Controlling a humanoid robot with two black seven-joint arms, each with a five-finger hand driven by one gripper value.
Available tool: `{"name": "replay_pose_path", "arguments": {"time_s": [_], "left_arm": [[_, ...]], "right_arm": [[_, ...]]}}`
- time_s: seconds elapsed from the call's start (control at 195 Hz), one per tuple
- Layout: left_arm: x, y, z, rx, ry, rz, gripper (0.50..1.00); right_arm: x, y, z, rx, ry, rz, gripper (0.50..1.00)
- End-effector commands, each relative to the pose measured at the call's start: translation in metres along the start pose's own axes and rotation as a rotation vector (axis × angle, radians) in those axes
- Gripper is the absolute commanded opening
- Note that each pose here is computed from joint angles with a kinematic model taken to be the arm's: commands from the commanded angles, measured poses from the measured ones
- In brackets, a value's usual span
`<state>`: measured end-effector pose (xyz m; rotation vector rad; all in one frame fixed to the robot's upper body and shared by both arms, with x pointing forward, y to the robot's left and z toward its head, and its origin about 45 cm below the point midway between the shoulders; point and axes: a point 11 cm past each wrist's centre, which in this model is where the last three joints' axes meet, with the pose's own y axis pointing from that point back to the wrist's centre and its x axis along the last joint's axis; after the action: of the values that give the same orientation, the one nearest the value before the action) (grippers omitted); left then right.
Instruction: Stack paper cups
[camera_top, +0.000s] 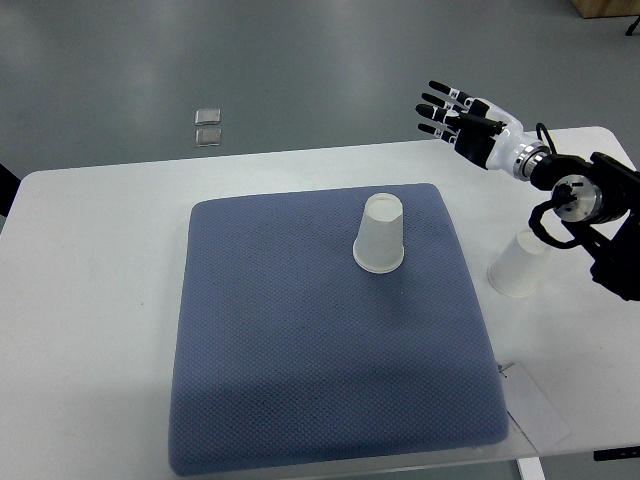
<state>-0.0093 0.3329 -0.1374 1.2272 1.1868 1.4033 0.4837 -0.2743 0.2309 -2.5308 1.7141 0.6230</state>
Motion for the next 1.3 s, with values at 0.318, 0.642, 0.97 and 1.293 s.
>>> {"name": "replay_pose_path", "arguments": {"time_s": [0.318,0.642,0.97,1.293], "left_arm": [[-0.006,0.0,0.0,0.001,-0.006,-0.019,1.0],[-0.008,0.0,0.0,0.0,-0.006,-0.023,1.0],[-0.008,0.0,0.0,0.0,-0.004,-0.023,1.0],[-0.008,0.0,0.001,-0.001,-0.006,-0.025,1.0]], "right_arm": [[-0.032,0.027,-0.09,-0.541,1.262,-0.276,0.926],[-0.104,0.035,-0.146,-0.7,1.765,-0.348,0.926],[-0.093,0.062,-0.145,-0.776,1.777,-0.328,0.926],[-0.057,0.087,-0.14,-0.837,1.714,-0.284,0.924]]}}
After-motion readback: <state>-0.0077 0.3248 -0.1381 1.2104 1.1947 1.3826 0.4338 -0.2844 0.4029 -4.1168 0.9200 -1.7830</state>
